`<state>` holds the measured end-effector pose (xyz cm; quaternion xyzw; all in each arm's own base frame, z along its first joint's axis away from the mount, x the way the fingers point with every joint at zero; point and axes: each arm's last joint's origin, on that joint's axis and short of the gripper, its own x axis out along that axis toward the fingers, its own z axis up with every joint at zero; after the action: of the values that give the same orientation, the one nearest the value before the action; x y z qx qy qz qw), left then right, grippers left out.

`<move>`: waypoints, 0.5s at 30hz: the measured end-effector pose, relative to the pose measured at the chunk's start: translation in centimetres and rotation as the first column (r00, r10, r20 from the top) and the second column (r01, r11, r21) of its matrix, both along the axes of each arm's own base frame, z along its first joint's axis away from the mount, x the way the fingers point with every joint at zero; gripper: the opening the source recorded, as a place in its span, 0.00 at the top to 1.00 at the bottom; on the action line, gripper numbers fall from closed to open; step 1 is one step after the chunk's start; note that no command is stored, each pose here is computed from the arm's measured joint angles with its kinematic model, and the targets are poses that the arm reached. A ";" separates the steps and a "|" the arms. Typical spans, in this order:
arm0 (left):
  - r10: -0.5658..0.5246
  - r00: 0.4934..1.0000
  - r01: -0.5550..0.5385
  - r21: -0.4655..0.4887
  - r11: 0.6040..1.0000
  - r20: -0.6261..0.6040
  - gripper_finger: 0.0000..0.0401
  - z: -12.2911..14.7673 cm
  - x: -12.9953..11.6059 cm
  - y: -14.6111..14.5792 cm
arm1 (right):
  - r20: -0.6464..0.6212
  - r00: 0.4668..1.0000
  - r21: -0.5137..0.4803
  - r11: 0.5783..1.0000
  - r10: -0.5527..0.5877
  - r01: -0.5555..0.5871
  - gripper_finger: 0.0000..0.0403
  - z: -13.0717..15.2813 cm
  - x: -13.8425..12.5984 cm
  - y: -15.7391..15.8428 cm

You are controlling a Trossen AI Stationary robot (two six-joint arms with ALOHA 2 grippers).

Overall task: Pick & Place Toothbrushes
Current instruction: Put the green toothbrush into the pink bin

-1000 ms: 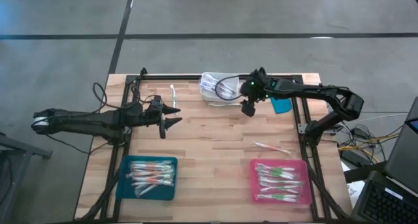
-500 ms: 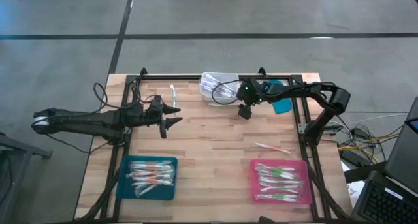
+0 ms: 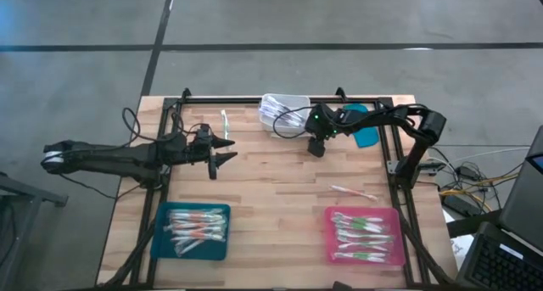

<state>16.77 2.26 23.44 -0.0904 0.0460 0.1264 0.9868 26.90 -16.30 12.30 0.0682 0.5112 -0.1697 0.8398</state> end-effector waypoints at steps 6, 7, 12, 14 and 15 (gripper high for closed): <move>0.000 1.000 0.000 0.000 1.000 0.001 0.50 0.0 0.0 0.0 | 0.019 1.000 0.031 0.999 0.020 -0.021 0.66 0.1 0.0 0.1; 0.000 1.000 0.000 0.000 1.000 0.001 0.50 0.0 0.0 0.0 | 0.021 1.000 0.037 0.999 0.024 -0.025 0.69 0.1 0.0 0.1; 0.000 1.000 0.000 0.000 1.000 0.001 0.50 0.0 0.0 0.0 | 0.018 0.999 0.062 0.997 0.036 -0.037 0.86 0.0 -0.1 0.3; 0.000 1.000 0.000 0.000 1.000 0.001 0.50 0.0 0.0 0.0 | 0.020 0.999 0.077 0.996 0.046 -0.047 0.93 0.1 -0.1 0.4; 0.000 1.000 0.000 -0.001 1.000 0.001 0.50 0.0 0.0 0.0 | 0.019 0.999 0.082 0.995 0.049 -0.051 0.95 0.1 -0.1 0.4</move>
<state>16.77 2.27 23.45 -0.0909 0.0456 0.1265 0.9867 26.78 -15.87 12.36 0.0915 0.5120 -0.1267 0.8446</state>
